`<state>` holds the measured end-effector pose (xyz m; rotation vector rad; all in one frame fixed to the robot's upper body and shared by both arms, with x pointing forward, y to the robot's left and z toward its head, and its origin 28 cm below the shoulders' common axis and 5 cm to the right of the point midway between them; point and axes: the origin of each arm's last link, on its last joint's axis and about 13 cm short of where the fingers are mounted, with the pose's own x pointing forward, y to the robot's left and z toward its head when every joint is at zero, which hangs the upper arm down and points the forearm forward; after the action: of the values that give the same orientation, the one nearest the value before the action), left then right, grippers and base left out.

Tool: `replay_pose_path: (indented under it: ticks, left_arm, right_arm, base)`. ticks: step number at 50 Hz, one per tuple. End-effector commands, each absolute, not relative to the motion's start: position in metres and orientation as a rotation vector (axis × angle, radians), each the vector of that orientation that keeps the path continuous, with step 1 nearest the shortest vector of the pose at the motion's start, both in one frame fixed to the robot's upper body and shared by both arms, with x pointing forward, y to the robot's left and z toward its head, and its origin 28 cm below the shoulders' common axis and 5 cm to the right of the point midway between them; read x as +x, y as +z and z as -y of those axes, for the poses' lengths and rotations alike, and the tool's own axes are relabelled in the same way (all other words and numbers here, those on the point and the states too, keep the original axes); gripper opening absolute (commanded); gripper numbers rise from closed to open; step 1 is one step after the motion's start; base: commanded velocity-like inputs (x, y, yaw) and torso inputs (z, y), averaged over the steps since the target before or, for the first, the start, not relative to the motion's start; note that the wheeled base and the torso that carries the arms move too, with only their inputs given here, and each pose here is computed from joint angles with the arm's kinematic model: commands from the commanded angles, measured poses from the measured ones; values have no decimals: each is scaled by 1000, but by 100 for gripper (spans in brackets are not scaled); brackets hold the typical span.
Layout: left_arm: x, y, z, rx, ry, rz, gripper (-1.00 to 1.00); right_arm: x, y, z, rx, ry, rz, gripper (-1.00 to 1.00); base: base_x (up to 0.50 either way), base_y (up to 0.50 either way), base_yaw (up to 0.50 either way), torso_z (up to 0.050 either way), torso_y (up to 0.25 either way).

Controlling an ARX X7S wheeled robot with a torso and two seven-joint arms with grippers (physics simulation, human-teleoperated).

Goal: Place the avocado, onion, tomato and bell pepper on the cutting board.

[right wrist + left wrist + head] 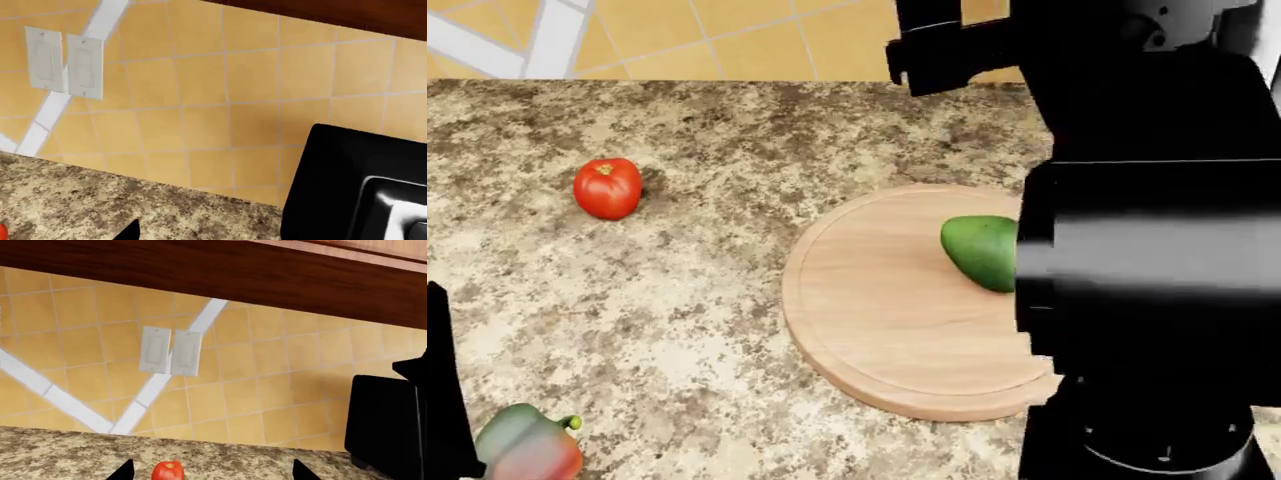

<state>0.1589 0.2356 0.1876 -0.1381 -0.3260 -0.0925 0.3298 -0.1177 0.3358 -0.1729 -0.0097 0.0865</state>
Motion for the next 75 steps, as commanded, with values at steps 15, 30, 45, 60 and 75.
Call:
replay_pose_path:
  ticks: [15, 30, 45, 60, 75]
  left_arm:
    - [115, 199, -245, -98, -174, -135, 100]
    - [89, 179, -241, -85, -132, -255, 100]
    - [83, 166, -242, -67, -66, -301, 100]
    - [117, 159, -239, -59, -91, -300, 100]
    - [151, 148, -242, -54, -98, -319, 100]
  right_arm:
    - [170, 196, 123, -342, -206, 44, 100]
    - [154, 159, 128, -276, -97, 101, 100]
    - [150, 153, 126, -265, -89, 65, 100]
    - [147, 151, 127, -262, -98, 55, 100]
    - [142, 149, 127, -256, -103, 47, 100]
  base:
    - [0, 0, 0, 0, 0]
    - [0, 0, 0, 0, 0]
    - [0, 0, 0, 0, 0]
    - [0, 0, 0, 0, 0]
    - [0, 0, 0, 0, 0]
